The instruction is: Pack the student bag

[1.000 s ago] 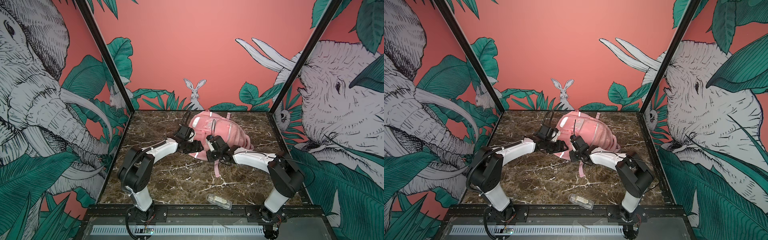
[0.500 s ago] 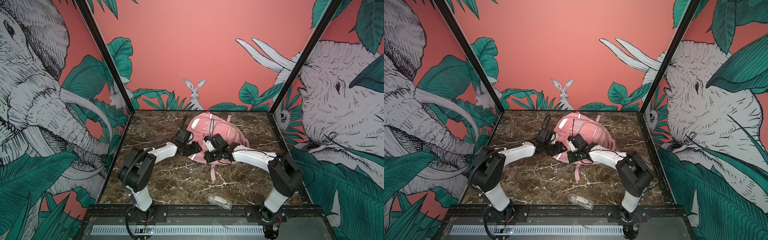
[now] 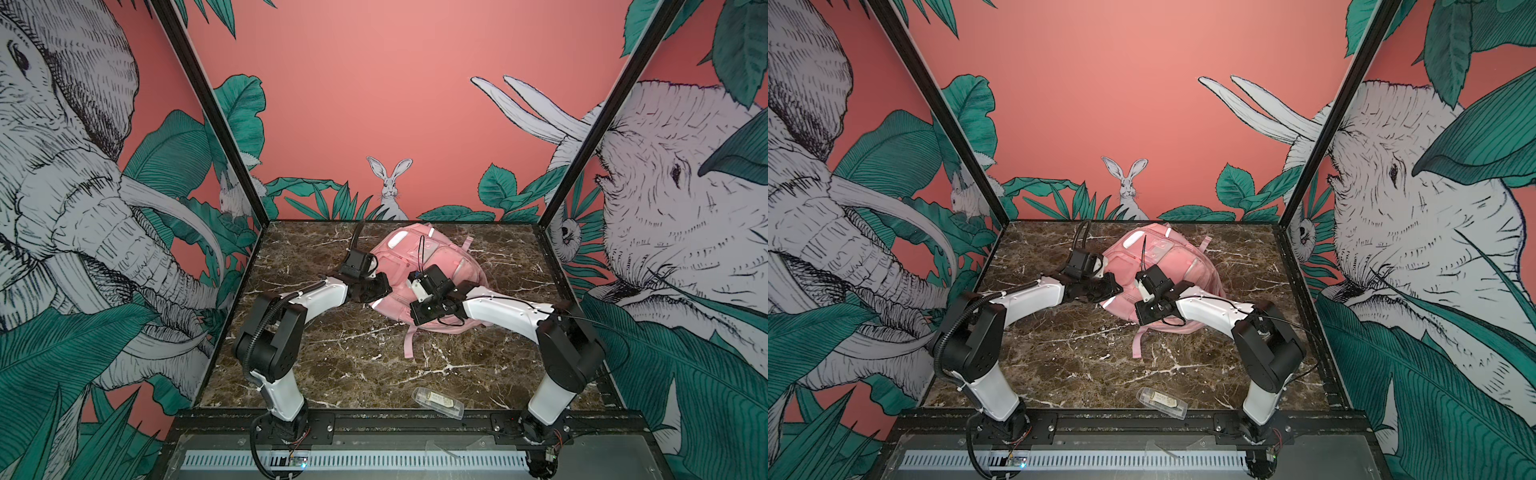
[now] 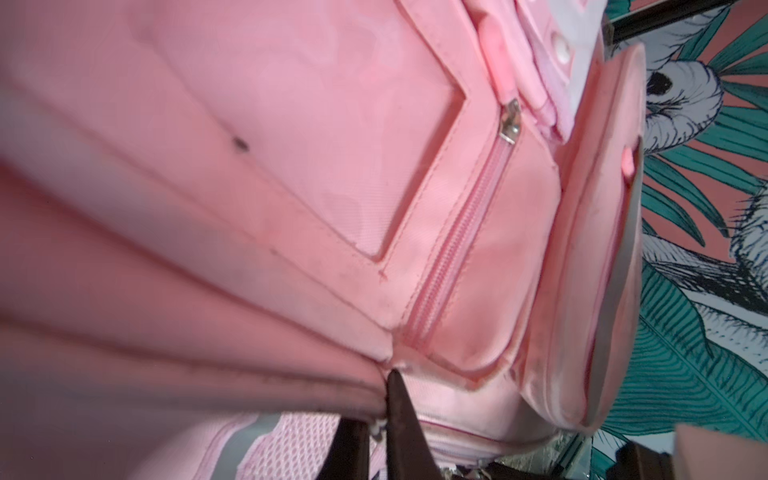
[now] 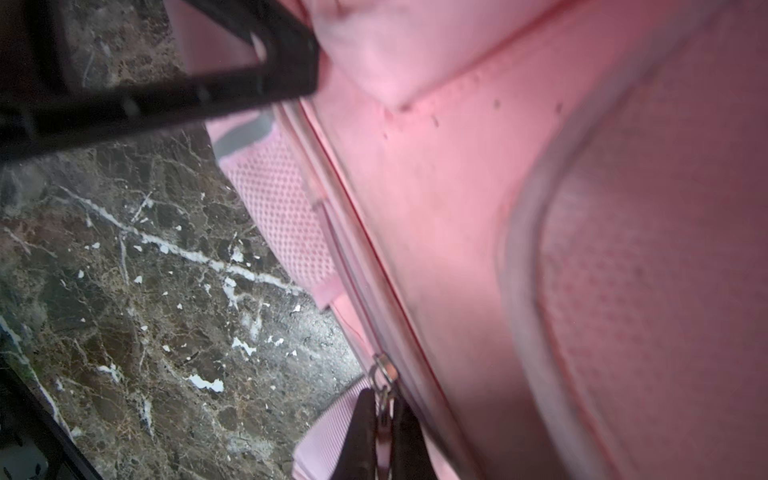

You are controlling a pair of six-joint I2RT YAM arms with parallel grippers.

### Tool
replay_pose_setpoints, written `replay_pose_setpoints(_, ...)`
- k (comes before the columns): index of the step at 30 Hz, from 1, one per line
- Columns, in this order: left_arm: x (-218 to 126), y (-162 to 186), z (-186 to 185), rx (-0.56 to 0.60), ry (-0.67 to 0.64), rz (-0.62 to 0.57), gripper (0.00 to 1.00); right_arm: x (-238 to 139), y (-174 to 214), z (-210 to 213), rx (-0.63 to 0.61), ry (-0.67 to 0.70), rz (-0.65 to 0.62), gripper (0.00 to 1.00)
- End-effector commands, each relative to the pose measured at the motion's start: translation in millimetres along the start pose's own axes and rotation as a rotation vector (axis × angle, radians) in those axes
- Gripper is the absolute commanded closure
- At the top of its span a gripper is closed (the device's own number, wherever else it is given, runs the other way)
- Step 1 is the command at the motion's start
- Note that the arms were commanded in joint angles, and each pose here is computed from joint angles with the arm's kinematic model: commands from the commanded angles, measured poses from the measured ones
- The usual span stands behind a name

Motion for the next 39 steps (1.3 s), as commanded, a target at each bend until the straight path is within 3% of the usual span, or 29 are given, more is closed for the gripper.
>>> replay_pose_setpoints(1,-11,-32,15,0.037,-0.069,-0.108,0.98,-13,18,-3,-0.014,0.037,0.068,1.0)
replay_pose_setpoints(9,-24,-71,52,-0.009,-0.122,-0.171,0.99,-28,35,-34,0.013,0.111,0.089,1.0)
replay_pose_setpoints(14,-17,-87,53,-0.034,-0.095,-0.164,0.94,-31,29,-29,0.018,0.085,0.077,1.0)
replay_pose_setpoints(17,-3,-89,34,-0.028,0.013,-0.099,0.76,-32,17,-15,0.021,0.032,0.031,1.0)
replay_pose_setpoints(20,-7,-81,16,0.028,0.026,-0.079,0.52,-32,6,-3,0.004,0.009,0.003,1.0)
replay_pose_setpoints(23,-19,-69,11,0.052,0.02,-0.069,0.39,-36,-2,7,-0.014,-0.007,-0.017,1.0)
replay_pose_setpoints(39,-36,2,-21,0.06,0.12,0.027,0.36,-48,-44,36,-0.043,-0.085,-0.108,1.0)
Point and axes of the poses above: each gripper's point midway between its finger pads, its own x axis out along the fingers, its own z axis along the line the jaws close on, y = z × x, the point moved 4 cm from there along -x, back along the fingers, and after that the axes turned 1 degree about -x, right-handed, at the moved point
